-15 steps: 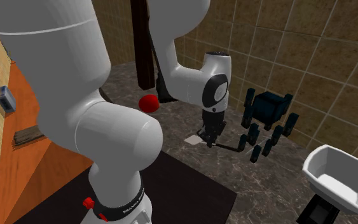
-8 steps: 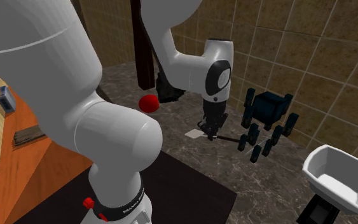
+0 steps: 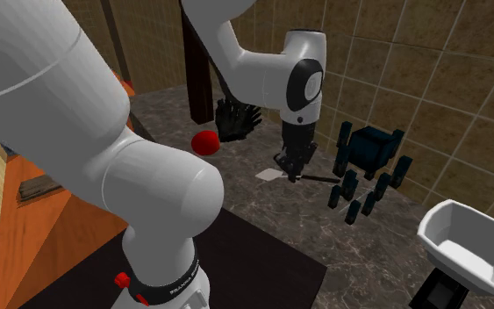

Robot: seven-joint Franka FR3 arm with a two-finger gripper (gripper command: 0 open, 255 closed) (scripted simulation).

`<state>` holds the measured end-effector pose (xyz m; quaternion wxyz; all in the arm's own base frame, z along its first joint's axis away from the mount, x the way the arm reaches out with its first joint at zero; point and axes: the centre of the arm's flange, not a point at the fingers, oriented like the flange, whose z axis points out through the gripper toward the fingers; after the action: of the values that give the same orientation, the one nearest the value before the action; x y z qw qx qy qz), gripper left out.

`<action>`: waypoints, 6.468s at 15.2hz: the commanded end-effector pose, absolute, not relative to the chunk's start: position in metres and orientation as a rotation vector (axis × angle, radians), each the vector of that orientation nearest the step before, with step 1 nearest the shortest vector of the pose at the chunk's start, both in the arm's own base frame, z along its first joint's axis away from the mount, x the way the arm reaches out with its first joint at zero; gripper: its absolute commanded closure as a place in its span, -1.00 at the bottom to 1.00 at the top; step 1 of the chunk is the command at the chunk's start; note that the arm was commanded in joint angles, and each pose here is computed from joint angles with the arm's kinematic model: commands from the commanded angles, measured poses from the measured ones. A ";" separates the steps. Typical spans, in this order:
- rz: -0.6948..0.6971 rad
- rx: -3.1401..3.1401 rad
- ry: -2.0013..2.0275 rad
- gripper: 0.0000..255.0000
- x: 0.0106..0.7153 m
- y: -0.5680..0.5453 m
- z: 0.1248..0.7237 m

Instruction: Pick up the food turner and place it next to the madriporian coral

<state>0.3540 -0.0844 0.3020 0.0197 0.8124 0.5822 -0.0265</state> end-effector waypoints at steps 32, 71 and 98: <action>-0.083 2.521 1.806 1.00 0.610 0.050 0.360; -0.083 2.521 1.806 1.00 0.683 0.088 0.192; -0.083 2.521 1.806 -1.00 0.683 0.088 0.108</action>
<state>0.6827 0.0881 0.1081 0.0195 0.8124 0.5822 -0.0269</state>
